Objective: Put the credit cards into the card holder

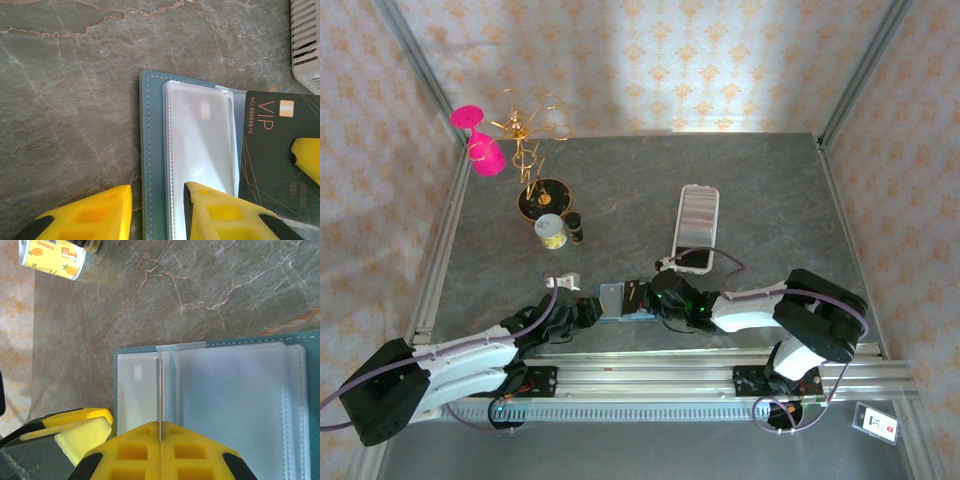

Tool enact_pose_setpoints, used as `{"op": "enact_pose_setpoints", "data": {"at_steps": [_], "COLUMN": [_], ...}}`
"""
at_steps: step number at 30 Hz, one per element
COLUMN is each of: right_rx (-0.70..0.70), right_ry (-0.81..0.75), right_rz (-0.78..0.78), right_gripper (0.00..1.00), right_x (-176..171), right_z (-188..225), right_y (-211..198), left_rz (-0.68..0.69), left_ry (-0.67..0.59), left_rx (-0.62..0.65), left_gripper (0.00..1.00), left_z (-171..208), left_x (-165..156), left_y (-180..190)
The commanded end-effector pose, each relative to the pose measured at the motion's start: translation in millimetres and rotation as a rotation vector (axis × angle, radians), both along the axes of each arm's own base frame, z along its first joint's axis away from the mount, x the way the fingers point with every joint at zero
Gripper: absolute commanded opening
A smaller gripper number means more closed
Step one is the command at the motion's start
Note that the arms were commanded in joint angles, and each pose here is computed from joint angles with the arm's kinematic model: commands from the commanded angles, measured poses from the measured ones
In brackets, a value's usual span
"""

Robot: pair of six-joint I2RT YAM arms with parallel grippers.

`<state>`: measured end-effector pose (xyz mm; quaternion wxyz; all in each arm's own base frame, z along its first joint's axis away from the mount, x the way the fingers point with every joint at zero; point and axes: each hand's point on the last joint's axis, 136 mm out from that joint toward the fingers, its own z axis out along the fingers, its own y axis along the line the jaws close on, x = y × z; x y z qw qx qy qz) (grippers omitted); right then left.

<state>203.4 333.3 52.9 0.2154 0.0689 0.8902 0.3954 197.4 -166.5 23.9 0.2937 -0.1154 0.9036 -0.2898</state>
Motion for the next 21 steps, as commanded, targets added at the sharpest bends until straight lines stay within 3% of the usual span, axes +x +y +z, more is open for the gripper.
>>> {"op": "enact_pose_setpoints", "data": {"at_steps": [1, 21], "right_rx": [0.033, 0.048], "right_ry": [-0.006, 0.034], "right_rz": [-0.007, -0.004], "right_gripper": [0.0, 0.0], "right_x": [1.8, -3.4], "right_z": [5.6, 0.6], "right_y": [7.4, 13.9], "left_rz": [0.001, -0.003], "left_ry": [0.013, 0.038], "left_rx": [-0.018, -0.032], "left_gripper": [0.29, 0.23], "left_z": [-3.8, -10.8], "left_x": [-1.1, -8.3], "left_y": [-0.8, 0.8]}}
